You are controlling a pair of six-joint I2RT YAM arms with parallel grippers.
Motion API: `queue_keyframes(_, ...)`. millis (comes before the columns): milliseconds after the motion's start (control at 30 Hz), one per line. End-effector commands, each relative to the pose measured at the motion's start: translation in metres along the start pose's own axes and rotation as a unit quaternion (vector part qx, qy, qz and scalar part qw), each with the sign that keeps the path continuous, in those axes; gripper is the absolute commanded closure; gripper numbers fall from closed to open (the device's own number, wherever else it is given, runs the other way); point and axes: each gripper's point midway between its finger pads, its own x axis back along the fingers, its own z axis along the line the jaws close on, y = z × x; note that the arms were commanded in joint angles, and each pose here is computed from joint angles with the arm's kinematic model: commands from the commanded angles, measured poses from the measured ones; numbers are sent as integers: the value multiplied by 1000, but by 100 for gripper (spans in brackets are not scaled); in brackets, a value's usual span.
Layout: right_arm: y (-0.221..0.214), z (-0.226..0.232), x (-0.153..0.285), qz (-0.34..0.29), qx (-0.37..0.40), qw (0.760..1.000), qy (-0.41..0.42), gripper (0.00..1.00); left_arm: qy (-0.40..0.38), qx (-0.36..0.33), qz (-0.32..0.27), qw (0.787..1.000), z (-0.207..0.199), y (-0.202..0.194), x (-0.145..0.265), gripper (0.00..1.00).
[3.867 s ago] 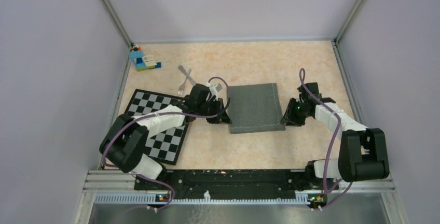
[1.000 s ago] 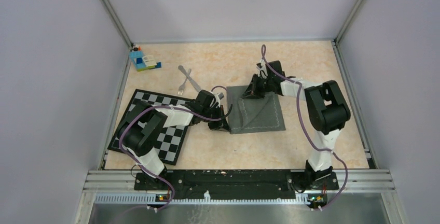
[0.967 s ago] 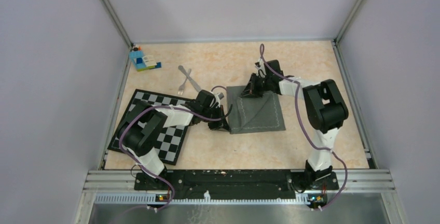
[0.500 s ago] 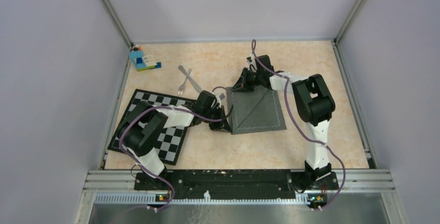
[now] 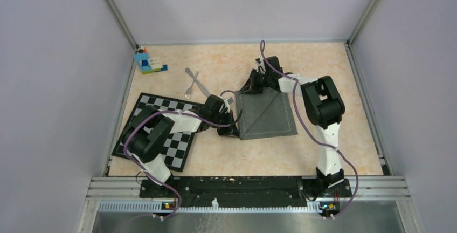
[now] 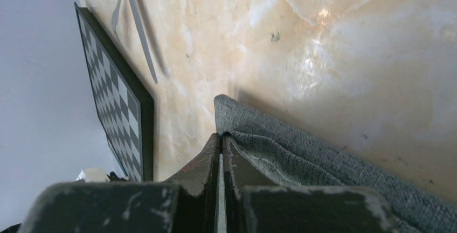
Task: Fold the napkin into a case and place the utensils inside
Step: Fold the top corner of the square-folded napkin at the center of the board.
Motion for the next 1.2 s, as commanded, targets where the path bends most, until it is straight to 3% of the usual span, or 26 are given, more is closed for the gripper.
queue_keyframes(0, 17, 12, -9, -19, 21, 1000, 10, 100, 17, -5, 2, 1000, 9, -7, -1, 98)
queue_keyframes(367, 15, 9, -15, -6, 23, 1000, 18, 100, 23, -7, -3, 1000, 9, -5, 1, 97)
queue_keyframes(600, 13, 10, -18, 3, 27, 999, 26, 100, 21, -13, -19, 1000, 1, -2, 14, 89)
queue_keyframes(833, 10, 6, -16, 14, 29, 999, 16, 93, 17, -36, -46, 998, -23, 10, 42, 82)
queue_keyframes(1033, 8, 5, -16, 16, 29, 999, 16, 92, -59, -53, -47, 996, -63, 33, 33, 89)
queue_keyframes(1167, 9, 6, -16, 15, 29, 999, 19, 92, -59, -44, -41, 996, -57, 43, 11, 94)
